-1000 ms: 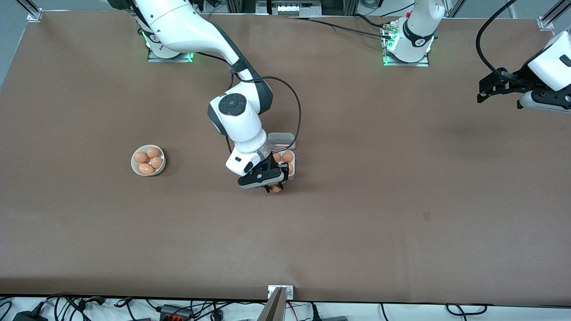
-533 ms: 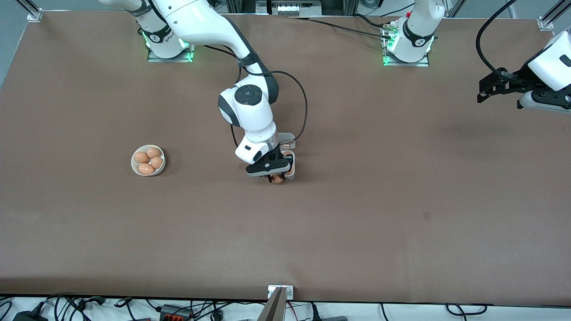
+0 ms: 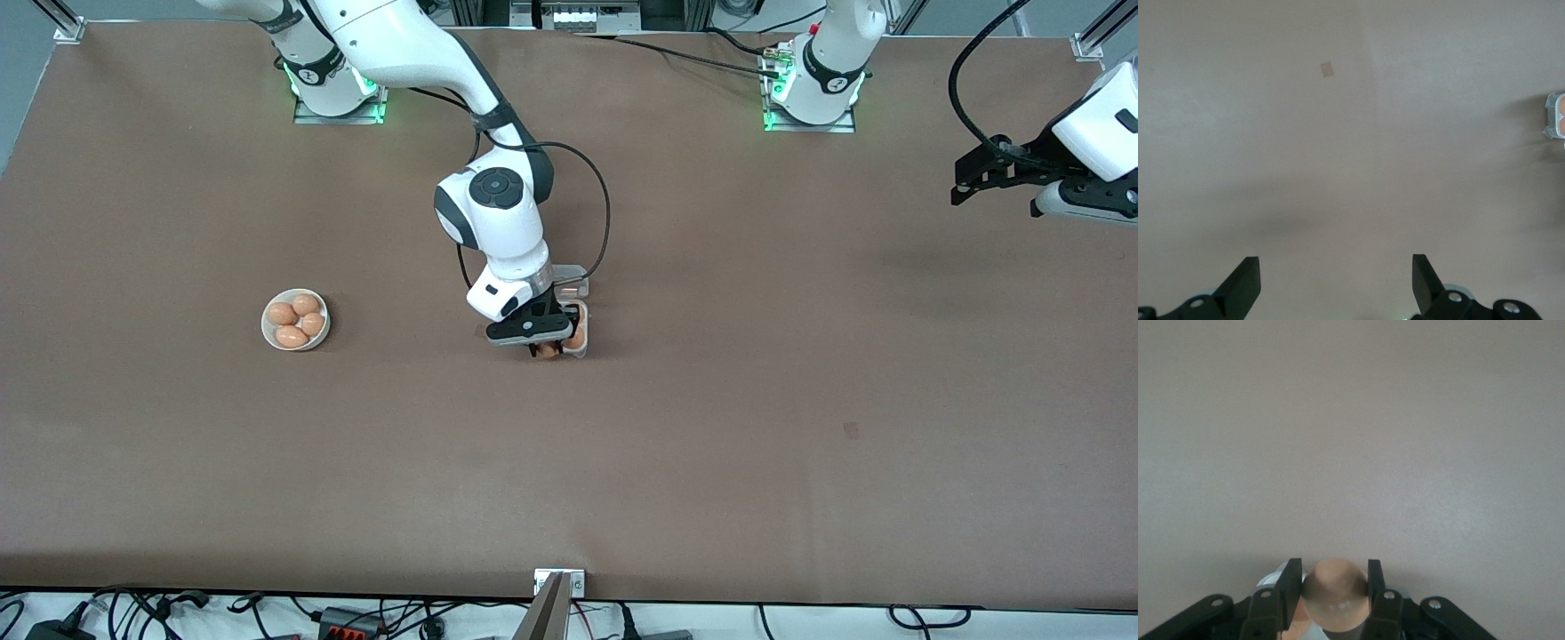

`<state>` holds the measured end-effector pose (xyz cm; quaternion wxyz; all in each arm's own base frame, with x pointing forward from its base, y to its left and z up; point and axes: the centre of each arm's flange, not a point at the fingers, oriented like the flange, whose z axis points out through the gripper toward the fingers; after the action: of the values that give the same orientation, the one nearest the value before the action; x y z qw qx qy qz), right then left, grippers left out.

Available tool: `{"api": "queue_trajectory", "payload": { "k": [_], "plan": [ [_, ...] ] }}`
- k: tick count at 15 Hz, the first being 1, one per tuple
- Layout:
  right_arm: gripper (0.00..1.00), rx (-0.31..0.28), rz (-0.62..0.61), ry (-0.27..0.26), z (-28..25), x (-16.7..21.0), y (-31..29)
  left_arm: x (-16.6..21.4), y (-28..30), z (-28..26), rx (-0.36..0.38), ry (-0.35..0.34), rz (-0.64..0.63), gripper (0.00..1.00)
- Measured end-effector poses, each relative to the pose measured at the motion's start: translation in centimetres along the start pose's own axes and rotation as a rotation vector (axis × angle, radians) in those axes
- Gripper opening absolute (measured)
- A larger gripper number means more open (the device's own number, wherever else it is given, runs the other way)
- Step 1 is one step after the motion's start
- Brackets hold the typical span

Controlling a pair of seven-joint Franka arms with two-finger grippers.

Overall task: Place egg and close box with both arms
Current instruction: 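Open the right gripper to release the egg in the carton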

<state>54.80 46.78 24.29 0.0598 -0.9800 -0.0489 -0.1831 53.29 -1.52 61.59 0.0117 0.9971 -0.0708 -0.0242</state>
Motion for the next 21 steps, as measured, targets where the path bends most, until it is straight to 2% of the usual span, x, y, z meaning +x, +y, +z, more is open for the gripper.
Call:
{"api": "queue_trajectory", "payload": {
  "k": [6,14,16,17,18,20,21],
  "plan": [
    [0.45,-0.006,0.013,-0.007,0.3,-0.3,0.3,0.0,0.0,0.0,0.0,0.0,0.0,1.0],
    [0.44,-0.013,0.09,-0.019,0.7,-1.1,0.2,0.0,0.0,0.0,0.0,0.0,0.0,1.0],
    [0.37,-0.013,0.099,-0.02,0.7,-1.3,0.0,0.0,0.0,0.0,0.0,0.0,0.0,1.0],
    [0.31,-0.013,0.1,-0.02,0.7,-1.2,0.1,0.0,0.0,0.0,0.0,0.0,0.0,1.0],
    [0.17,-0.014,0.102,-0.02,0.7,-1.2,0.1,0.0,0.0,0.0,0.0,0.0,0.0,1.0],
    [0.2,-0.014,0.105,-0.02,0.7,-1.2,0.1,0.0,0.0,0.0,0.0,0.0,-0.001,1.0],
    [0.28,-0.014,0.106,-0.019,0.7,-1.2,0.1,0.0,0.0,0.0,0.0,-0.001,-0.001,1.0]
  ]
}}
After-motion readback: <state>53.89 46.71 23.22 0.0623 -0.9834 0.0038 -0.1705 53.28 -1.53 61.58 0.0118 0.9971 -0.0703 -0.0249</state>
